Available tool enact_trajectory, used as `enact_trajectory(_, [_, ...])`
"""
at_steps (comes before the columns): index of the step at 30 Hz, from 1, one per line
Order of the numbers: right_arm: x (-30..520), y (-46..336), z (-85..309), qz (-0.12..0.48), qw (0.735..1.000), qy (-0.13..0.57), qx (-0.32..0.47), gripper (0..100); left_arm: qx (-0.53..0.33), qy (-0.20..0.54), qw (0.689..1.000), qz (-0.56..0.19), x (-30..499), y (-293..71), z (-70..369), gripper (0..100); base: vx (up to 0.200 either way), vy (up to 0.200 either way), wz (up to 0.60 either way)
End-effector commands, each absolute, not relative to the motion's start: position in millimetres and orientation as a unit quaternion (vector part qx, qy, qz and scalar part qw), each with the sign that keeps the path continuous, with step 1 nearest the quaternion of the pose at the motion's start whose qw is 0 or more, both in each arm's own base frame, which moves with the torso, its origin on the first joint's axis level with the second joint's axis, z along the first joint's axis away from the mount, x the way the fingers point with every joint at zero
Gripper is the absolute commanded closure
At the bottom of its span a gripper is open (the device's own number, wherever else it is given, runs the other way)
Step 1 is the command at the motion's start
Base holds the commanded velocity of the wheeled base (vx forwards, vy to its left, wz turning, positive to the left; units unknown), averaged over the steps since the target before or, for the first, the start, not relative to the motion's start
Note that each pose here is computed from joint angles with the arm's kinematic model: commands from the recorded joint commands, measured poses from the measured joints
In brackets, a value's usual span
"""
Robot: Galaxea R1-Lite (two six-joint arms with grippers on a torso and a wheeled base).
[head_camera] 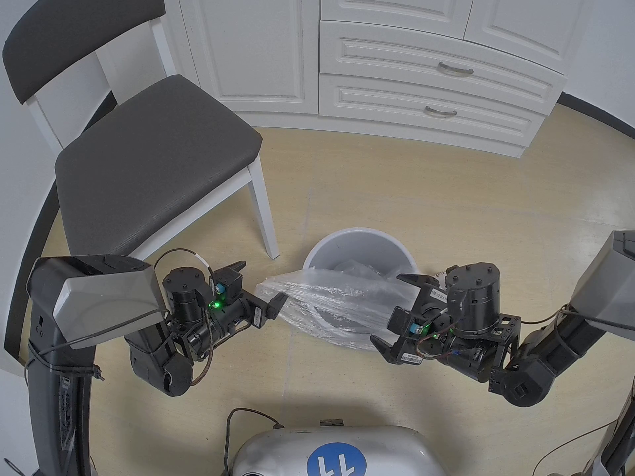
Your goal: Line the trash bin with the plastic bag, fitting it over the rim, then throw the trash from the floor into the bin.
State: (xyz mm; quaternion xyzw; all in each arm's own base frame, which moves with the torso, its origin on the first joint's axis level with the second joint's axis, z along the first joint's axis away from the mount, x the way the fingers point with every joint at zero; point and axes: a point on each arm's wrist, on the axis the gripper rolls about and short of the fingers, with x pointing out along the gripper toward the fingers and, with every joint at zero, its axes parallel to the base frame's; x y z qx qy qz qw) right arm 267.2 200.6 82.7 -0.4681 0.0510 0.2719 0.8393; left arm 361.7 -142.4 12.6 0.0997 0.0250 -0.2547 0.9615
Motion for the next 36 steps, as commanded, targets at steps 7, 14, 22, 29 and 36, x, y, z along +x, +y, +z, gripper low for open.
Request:
enact_trajectory(7, [277.3,221.0,60.7,0.275,0.832,0.064,-0.478,0,0.087,0.007,0.961,-0.261,361.0,-150.3,24.9,0,0.000,0.000,0.00])
enact_trajectory(14, [284.4,231.0,52.2,0.277,0.831,0.064,-0.477,0,0.081,0.003,0.962,-0.261,361.8,-151.9,27.5,0,0.000,0.000,0.00])
enact_trajectory(22, [299.5,237.9,39.5,0.266,0.835,0.071,-0.477,0,0.081,0.003,0.962,-0.262,361.5,-151.8,27.8,0,0.000,0.000,0.00])
enact_trajectory(29, [310.8,241.9,31.7,0.216,0.843,0.087,-0.485,0,0.081,0.003,0.962,-0.262,361.1,-151.6,28.7,0,0.000,0.000,0.00])
enact_trajectory(36, [321.4,248.4,30.1,0.172,0.861,0.094,-0.469,0,0.081,0.003,0.962,-0.262,360.8,-151.5,29.0,0,0.000,0.000,0.00])
